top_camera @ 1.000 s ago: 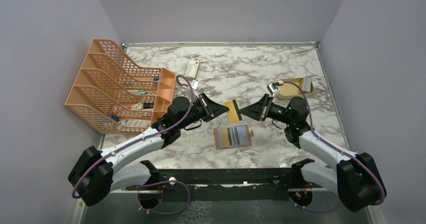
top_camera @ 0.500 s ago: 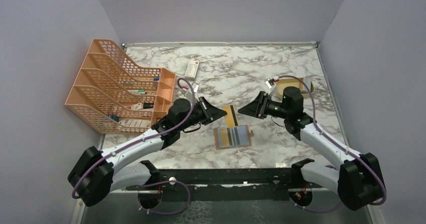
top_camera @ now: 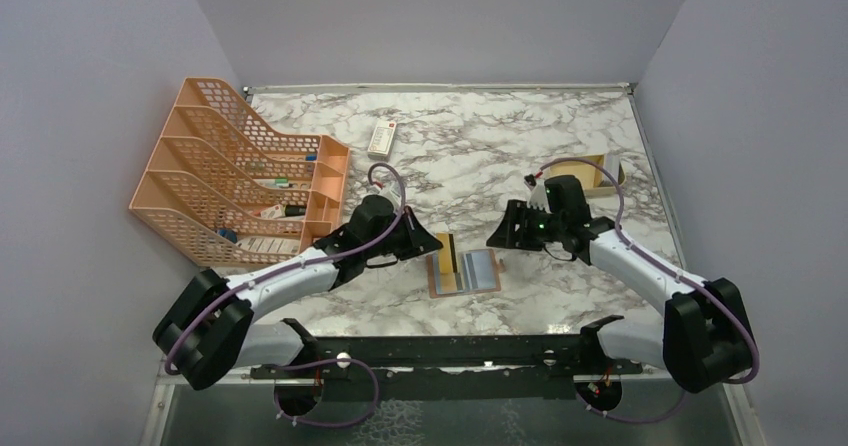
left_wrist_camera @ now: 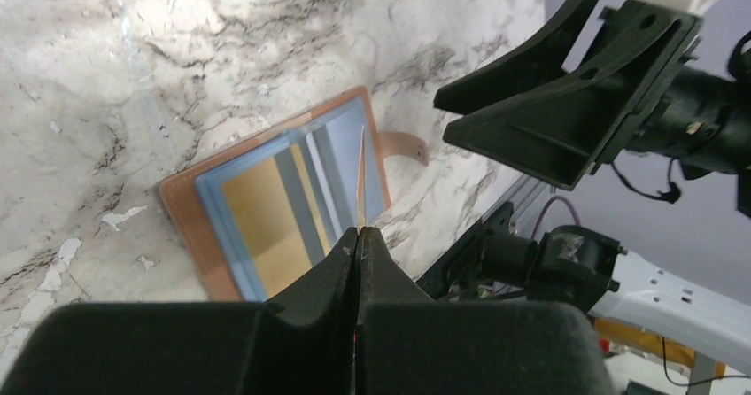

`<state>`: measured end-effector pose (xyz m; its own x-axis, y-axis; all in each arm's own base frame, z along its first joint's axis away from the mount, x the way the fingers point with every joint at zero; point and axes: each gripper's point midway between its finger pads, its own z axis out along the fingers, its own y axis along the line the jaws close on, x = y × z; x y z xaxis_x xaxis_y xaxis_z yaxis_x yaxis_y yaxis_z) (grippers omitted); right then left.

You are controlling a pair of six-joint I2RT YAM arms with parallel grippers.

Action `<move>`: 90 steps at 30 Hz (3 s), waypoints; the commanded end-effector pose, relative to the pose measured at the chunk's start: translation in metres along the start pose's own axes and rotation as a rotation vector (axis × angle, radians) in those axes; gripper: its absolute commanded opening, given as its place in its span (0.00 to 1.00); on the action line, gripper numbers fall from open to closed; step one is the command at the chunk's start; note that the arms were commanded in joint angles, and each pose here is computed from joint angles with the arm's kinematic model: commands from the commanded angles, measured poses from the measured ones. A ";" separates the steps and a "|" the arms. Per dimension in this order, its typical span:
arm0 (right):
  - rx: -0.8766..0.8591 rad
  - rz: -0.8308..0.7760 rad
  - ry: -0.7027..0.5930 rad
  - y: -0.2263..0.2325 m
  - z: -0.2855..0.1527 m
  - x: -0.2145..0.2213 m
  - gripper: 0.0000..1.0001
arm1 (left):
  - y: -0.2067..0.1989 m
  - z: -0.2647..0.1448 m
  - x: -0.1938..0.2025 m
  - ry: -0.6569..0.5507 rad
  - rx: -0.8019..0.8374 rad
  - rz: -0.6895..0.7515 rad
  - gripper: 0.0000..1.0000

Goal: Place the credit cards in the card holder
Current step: Insert the credit card into the card holder.

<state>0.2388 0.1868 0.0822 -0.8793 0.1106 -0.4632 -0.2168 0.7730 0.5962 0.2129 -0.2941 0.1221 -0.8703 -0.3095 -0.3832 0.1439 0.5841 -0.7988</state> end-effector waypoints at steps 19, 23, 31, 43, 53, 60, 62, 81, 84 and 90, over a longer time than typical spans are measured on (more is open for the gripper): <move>0.301 -0.142 0.167 -0.027 0.026 0.039 0.47 | 0.003 0.035 0.030 0.285 0.094 0.008 0.00; 0.322 -0.145 0.174 -0.033 0.027 0.041 0.39 | 0.003 0.038 0.030 0.298 0.094 0.007 0.00; 0.317 -0.144 0.175 -0.035 0.028 0.046 0.28 | 0.011 0.043 0.034 0.314 0.076 -0.002 0.00; 0.313 -0.140 0.179 -0.039 0.029 0.053 0.26 | 0.023 0.047 0.036 0.308 0.031 -0.029 0.00; 0.311 -0.141 0.174 -0.040 0.027 0.054 0.24 | 0.032 0.053 0.038 0.310 0.007 -0.042 0.00; 0.302 -0.121 0.166 -0.038 0.027 0.056 0.23 | 0.032 0.056 0.038 0.308 0.010 -0.042 0.00; 0.300 -0.110 0.159 -0.037 0.027 0.056 0.23 | 0.034 0.056 0.038 0.308 0.005 -0.043 0.00; 0.288 -0.091 0.152 -0.036 0.024 0.060 0.20 | 0.053 0.064 0.035 0.263 -0.064 -0.038 0.00; 0.283 -0.083 0.156 -0.036 0.025 0.062 0.20 | 0.054 0.065 0.035 0.266 -0.066 -0.039 0.00; 0.278 -0.078 0.153 -0.035 0.025 0.062 0.20 | 0.054 0.067 0.033 0.259 -0.068 -0.036 0.00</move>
<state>0.2070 0.1813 0.0184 -0.9205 -0.0369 -0.3891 -0.1819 0.9216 0.3429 0.2088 -0.3223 0.0374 -0.9788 -0.1055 -0.1758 0.0765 0.6075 -0.7907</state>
